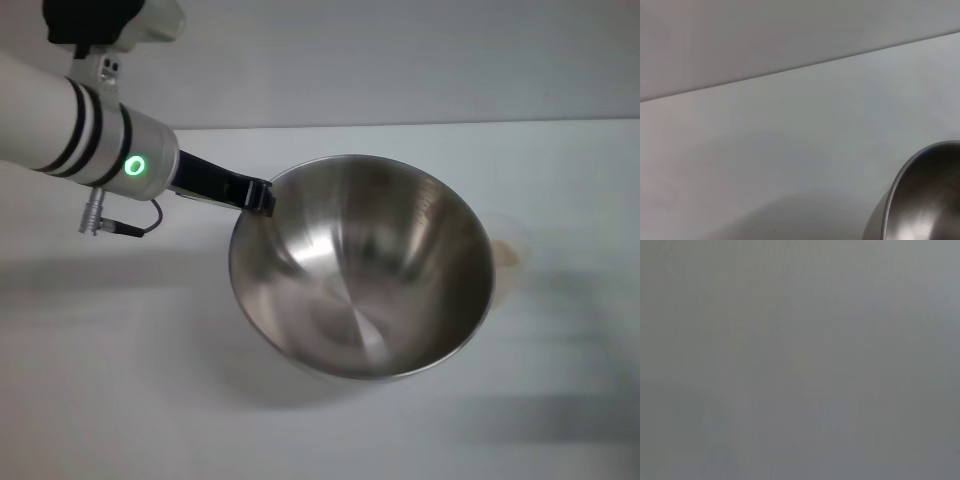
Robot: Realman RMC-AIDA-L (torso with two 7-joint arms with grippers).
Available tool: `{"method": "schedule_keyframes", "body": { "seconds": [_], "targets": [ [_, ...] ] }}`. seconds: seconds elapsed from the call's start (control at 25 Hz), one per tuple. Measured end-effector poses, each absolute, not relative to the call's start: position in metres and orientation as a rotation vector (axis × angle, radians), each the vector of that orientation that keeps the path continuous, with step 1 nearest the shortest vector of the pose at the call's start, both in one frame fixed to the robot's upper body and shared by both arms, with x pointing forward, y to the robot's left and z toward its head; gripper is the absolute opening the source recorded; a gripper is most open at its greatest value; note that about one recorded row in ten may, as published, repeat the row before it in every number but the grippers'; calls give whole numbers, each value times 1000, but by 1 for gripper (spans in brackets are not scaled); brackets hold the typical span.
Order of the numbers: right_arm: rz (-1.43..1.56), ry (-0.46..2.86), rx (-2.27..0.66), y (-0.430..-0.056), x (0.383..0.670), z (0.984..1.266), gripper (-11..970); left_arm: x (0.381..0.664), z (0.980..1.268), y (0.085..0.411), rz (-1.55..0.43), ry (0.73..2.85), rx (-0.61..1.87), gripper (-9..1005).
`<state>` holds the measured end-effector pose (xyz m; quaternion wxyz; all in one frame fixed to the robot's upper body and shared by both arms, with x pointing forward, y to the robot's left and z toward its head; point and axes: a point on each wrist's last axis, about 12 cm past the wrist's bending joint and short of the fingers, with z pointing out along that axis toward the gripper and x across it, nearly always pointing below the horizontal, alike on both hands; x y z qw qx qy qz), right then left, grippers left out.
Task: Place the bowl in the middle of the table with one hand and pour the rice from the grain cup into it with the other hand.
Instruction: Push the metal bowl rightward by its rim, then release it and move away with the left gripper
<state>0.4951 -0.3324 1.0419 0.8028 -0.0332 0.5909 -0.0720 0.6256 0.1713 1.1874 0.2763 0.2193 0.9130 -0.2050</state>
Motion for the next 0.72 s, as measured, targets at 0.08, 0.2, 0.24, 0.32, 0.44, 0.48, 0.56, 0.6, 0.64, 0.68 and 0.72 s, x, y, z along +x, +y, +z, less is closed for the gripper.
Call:
{"method": "schedule_keyframes", "body": {
  "seconds": [0.08,0.2,0.24,0.32,0.44,0.48,0.56,0.6,0.64,0.68,0.72],
  "targets": [
    [-154,1265,-73,-332,495,1042,575,629,1183,167,-547,2456,589,73],
    [-155,1264,-73,-333,495,1042,575,631,1179,165,-544,2462,586,76],
    [-155,1263,-73,-333,495,1042,575,633,1176,165,-542,2468,583,77],
    [-156,1262,-73,-333,495,1042,575,634,1175,165,-539,2470,581,79],
    [-159,1260,-75,-333,495,1043,575,635,1172,166,-528,2474,577,82],
    [-160,1261,-76,-334,494,1043,575,635,1173,166,-526,2473,577,83],
    [-163,1261,-77,-334,494,1043,575,636,1173,166,-521,2471,577,85],
    [-163,1261,-77,-334,494,1043,575,636,1173,166,-521,2471,577,85],
    [-163,1261,-78,-334,495,1043,575,636,1172,167,-517,2472,577,86],
    [-163,1261,-78,-334,495,1043,575,636,1172,167,-517,2472,577,87],
    [-163,1260,-78,-334,495,1043,575,636,1172,168,-514,2472,579,88]
  ]
}}
